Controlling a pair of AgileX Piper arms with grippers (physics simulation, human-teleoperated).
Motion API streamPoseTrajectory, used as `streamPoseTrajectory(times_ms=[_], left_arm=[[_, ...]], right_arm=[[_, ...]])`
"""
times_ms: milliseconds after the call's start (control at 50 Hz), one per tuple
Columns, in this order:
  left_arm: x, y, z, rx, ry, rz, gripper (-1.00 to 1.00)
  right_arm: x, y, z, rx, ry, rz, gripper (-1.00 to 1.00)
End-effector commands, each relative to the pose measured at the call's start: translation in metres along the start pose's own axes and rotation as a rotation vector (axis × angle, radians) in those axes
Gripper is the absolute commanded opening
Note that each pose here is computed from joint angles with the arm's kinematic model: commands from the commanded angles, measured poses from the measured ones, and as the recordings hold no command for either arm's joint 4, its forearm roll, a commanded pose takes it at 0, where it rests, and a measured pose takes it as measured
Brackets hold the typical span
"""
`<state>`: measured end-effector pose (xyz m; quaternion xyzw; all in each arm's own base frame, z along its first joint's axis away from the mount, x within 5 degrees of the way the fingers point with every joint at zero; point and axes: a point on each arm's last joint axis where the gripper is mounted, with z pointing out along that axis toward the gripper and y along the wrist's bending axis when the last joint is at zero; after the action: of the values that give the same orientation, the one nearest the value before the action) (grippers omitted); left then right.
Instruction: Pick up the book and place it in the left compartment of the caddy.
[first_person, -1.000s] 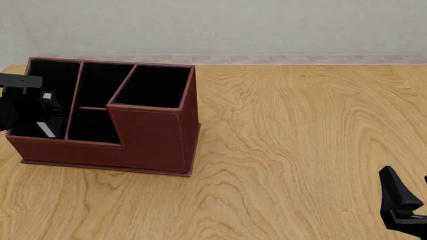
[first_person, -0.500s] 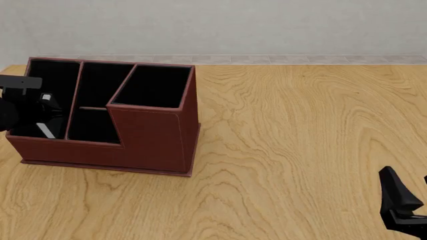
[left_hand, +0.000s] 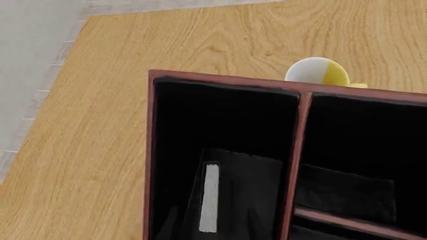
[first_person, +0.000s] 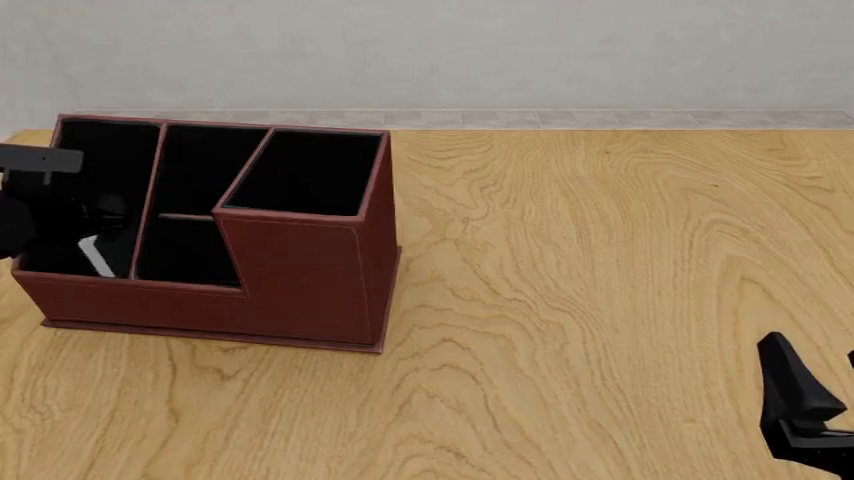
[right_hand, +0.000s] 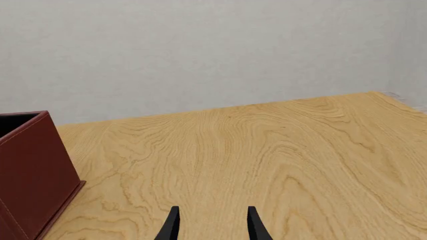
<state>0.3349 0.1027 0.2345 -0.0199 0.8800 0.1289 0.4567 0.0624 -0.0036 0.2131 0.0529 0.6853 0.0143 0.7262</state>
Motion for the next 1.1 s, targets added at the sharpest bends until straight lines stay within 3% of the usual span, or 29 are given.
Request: streamPoseTrajectory(times_ms=[20,800,1100], left_arm=[[-0.001,0.001,0.000,-0.004,-0.006,0.007,1.00],[-0.006,0.001,-0.006,-0.005,-0.023,0.011,1.00],[-0.017,-0.002,-0.032,-0.005,-0.079,0.026,1.00]], right_arm=[[0.000,0.000,0.000,0.000,0.000,0.000,1.00],[0.000,0.000,0.000,0.000,0.000,0.000,1.00],[0.000,0.000,0.000,-0.002,0.002,-0.001,1.00]])
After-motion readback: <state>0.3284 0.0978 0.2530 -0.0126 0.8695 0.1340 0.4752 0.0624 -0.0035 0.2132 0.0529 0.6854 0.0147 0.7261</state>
